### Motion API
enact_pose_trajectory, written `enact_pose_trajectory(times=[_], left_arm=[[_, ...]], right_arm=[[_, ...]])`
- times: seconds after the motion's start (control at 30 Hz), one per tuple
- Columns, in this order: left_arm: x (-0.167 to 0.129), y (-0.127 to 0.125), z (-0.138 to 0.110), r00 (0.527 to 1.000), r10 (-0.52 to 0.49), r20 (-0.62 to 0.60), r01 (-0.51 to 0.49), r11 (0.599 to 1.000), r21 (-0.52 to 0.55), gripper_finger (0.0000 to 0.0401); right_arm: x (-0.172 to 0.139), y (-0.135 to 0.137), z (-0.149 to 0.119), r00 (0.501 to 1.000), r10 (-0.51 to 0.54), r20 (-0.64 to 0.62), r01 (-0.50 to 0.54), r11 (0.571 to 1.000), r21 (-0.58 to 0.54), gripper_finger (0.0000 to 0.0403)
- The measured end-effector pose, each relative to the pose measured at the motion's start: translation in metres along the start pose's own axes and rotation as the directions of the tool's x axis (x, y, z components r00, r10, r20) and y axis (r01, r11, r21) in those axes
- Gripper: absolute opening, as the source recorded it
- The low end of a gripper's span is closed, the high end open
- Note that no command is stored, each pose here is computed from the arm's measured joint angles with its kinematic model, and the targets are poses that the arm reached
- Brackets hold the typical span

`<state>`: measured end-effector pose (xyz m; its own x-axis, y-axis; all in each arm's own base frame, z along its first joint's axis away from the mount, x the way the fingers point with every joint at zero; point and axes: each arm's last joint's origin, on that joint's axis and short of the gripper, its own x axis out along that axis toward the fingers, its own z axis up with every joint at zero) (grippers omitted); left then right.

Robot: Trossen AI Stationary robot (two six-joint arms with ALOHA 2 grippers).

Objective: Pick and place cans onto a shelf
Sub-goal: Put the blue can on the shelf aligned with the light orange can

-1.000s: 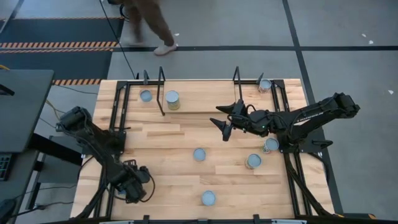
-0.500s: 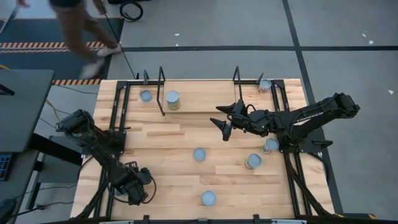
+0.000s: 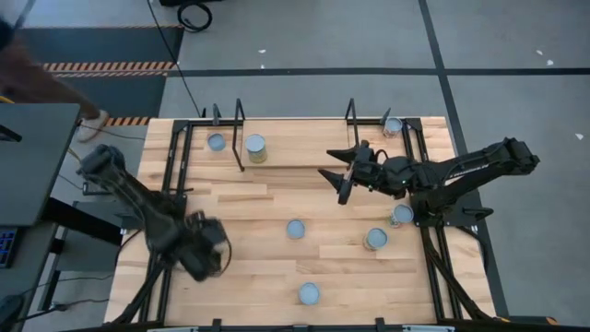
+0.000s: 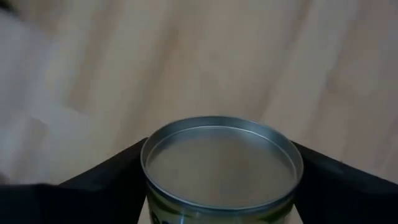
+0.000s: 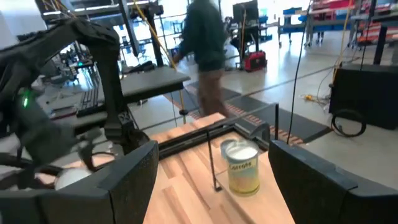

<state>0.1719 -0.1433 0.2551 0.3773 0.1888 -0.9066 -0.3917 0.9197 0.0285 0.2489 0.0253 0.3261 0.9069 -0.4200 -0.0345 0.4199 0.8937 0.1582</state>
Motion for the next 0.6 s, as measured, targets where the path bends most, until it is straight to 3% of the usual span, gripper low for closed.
enact_pose_trajectory(times=[0.17,0.33,0.43,0.6], left_arm=[[-0.031,0.036,0.057,0.978,0.042,0.204,-0.040,0.999,-0.014,0.0317],[-0.061,0.086,0.122,0.902,0.115,0.417,-0.117,0.993,-0.019,0.0317],[-0.081,0.121,0.157,0.806,0.170,0.566,-0.150,0.985,-0.083,0.0317],[-0.110,0.174,0.200,0.565,0.197,0.802,-0.083,0.980,-0.182,0.0317]], right_arm=[[0.002,-0.008,0.005,0.999,0.045,0.005,-0.045,0.999,0.000,0.0311],[0.009,-0.019,0.008,0.995,0.098,0.002,-0.098,0.995,-0.026,0.0311],[0.011,-0.027,0.016,0.992,0.124,0.020,-0.123,0.991,-0.061,0.0312],[0.018,-0.045,0.033,0.984,0.174,0.031,-0.169,0.979,-0.116,0.0325]])
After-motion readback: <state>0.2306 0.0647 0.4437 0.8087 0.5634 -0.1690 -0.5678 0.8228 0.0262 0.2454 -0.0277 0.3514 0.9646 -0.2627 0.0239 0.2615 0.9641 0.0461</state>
